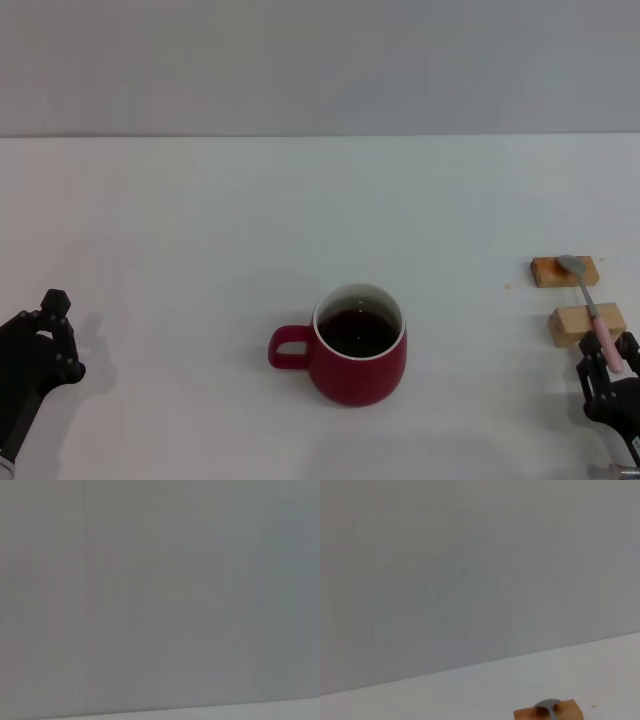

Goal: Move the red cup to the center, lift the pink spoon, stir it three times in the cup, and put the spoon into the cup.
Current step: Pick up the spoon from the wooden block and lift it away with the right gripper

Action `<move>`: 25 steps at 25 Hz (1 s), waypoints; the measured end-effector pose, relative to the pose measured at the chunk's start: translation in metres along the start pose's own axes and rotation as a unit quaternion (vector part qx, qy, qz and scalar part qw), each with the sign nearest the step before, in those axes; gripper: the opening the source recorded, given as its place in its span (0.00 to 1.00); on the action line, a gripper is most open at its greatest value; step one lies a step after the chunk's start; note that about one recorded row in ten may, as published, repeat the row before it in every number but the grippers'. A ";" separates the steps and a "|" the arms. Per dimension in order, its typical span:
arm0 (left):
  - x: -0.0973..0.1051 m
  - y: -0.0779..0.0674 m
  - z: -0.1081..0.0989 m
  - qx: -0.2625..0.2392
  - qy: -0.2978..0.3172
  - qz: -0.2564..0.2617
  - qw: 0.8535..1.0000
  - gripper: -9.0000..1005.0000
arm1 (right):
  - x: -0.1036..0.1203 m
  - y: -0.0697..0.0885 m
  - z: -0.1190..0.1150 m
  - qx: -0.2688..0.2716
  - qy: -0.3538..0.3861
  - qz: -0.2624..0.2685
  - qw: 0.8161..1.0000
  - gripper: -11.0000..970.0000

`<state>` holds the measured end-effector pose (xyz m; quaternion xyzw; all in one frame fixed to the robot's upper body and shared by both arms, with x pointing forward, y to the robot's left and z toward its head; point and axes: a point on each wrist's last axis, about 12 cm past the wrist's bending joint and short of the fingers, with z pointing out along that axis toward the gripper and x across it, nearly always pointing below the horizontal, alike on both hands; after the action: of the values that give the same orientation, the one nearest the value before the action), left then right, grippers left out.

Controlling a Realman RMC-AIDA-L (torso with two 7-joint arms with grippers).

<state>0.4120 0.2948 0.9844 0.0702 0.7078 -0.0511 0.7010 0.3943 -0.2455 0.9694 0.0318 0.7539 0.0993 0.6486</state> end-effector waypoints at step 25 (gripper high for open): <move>-0.001 0.000 0.003 0.002 -0.001 0.002 1.000 0.02 | 0.002 -0.003 0.001 0.010 0.010 0.001 1.000 0.40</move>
<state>0.4145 0.2945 0.9850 0.0729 0.7071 -0.0515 0.7015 0.3947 -0.2475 0.9667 0.0384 0.7611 0.0929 0.6408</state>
